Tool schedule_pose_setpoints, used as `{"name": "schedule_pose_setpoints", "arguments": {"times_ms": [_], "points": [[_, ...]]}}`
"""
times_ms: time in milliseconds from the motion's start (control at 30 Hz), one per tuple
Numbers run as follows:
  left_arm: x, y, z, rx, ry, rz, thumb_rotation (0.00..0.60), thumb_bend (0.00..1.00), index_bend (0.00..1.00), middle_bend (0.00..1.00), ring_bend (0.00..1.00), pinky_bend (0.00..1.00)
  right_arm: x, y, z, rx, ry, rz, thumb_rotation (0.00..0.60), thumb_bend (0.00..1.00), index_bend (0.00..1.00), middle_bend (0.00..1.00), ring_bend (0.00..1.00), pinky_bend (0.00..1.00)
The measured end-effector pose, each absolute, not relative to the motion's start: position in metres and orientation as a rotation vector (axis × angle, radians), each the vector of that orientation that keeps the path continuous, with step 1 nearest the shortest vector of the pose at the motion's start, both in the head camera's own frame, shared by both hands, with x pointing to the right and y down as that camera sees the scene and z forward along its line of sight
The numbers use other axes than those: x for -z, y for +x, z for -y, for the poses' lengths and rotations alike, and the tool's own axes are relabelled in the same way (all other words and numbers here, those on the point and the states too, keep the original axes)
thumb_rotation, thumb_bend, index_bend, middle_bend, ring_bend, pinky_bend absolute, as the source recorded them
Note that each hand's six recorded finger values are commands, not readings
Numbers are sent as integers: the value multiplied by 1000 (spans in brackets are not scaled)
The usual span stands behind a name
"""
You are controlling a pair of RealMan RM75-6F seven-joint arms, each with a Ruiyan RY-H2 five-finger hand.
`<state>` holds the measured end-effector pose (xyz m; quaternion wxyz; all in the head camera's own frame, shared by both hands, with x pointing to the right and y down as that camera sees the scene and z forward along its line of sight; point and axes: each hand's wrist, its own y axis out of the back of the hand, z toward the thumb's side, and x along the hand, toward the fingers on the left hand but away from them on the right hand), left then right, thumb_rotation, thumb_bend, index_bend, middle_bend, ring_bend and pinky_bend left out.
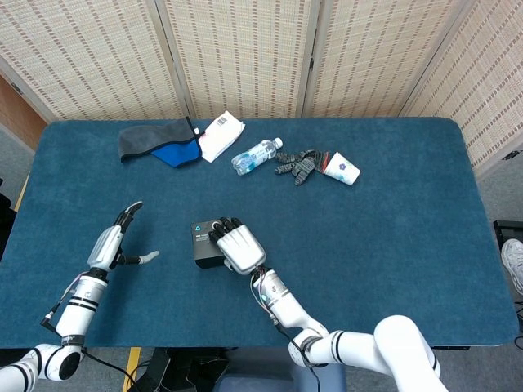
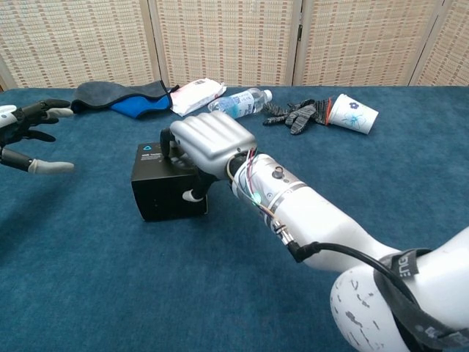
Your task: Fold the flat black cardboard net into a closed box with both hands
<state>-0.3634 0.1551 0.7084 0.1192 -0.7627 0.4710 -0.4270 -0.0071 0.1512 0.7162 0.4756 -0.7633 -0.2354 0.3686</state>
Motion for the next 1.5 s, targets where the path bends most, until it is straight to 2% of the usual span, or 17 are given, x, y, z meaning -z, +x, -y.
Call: {"name": "schedule_pose_setpoints", "arguments": {"times_ms": [333,433,467,533,633,800,1000,1200,1500], "points": [[-707,-363,-154,1249,-2220,-1362,600,133,0,0,0,150,-713,-7,-151,-891,-1873,583,600,252,471,356,222,279],[-707,-363,-154,1253,-2219,-1358,600,134,0,0,0,150,-710,-7,-150,-885,-1890,596,600,240,470,326,222,279],[-707,-363,-155,1255,-2219,-1357,600,134,0,0,0,150,-708,-7,-150,-884,-1897,599,600,233,452,295,222,279],[-707,-363,-154,1257,-2218,-1352,600,134,0,0,0,150,-705,-6,-149,-880,-1915,605,600,219,335,205,197,279],[-706,-364,-153,1256,-2215,-1349,600,134,0,0,0,150,-697,-2,-148,-874,-1947,622,600,211,188,130,141,279],[-701,-366,-149,1251,-2198,-1340,600,133,0,0,0,150,-675,13,-142,-857,-1994,669,600,210,164,128,126,279],[-691,-371,-145,1263,-2150,-1302,600,134,0,0,0,150,-644,62,-124,-895,-2022,764,600,226,168,179,128,279],[-676,-382,-144,1318,-2052,-1237,600,133,0,0,0,150,-622,135,-109,-1009,-1961,828,600,294,252,263,176,289],[-641,-413,-155,1417,-1833,-1208,600,133,0,0,0,150,-603,251,-115,-1231,-1849,806,600,311,266,266,178,289]]}}
